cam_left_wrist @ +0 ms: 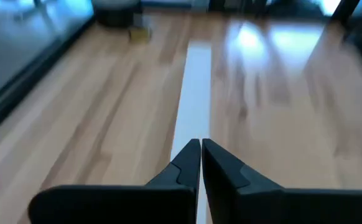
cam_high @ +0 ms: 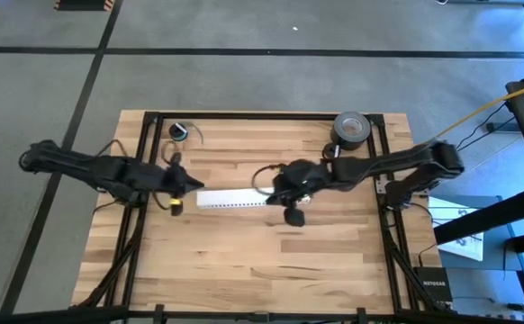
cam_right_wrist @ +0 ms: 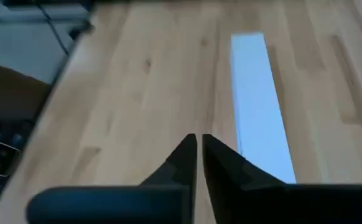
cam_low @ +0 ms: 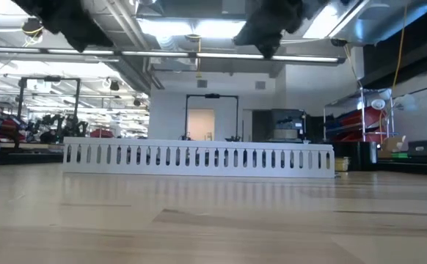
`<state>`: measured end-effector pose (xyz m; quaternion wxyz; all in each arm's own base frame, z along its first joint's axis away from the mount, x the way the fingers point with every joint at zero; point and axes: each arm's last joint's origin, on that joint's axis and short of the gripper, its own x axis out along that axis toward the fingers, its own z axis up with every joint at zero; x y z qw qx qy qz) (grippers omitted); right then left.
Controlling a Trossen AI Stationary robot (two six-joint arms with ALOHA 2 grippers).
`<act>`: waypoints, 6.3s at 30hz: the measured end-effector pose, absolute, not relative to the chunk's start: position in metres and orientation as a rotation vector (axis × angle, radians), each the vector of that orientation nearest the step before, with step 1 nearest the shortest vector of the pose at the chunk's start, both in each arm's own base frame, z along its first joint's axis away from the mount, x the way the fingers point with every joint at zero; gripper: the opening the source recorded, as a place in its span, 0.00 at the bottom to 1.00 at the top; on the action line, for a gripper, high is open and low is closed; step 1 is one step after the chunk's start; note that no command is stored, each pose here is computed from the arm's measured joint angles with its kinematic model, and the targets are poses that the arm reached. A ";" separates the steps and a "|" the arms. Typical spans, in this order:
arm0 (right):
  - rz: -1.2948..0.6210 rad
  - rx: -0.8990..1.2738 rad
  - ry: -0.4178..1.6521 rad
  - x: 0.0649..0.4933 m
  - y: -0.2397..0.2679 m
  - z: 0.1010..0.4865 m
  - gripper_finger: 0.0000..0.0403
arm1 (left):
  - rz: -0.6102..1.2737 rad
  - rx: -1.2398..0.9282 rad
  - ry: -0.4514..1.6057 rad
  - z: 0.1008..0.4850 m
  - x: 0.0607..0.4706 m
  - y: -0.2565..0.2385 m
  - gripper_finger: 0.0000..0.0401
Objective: Ziptie cables
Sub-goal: Return to Home Position
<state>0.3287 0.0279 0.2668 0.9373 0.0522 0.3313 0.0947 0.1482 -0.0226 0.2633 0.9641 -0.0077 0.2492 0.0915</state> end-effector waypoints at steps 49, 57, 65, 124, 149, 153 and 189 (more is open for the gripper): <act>-0.008 0.133 -0.025 0.132 0.007 0.169 0.04 | 0.088 -0.136 0.119 0.202 0.089 -0.009 0.00; -0.027 0.144 0.025 0.132 0.007 0.164 0.04 | 0.079 -0.145 0.130 0.194 0.082 -0.008 0.00; 0.001 0.147 0.028 0.132 0.008 0.164 0.04 | 0.040 -0.143 0.097 0.173 0.091 -0.009 0.00; -0.061 0.147 0.099 0.105 0.004 0.157 0.04 | 0.068 -0.054 -0.027 0.169 0.098 -0.001 0.00; -0.056 0.165 -0.067 0.097 0.004 0.172 0.04 | 0.068 -0.054 -0.025 0.168 0.098 -0.001 0.00; -0.057 0.163 -0.052 0.097 0.004 0.170 0.04 | 0.068 -0.054 -0.025 0.168 0.098 -0.001 0.00; -0.057 0.163 -0.053 0.097 0.004 0.171 0.04 | 0.068 -0.054 -0.025 0.168 0.098 -0.001 0.00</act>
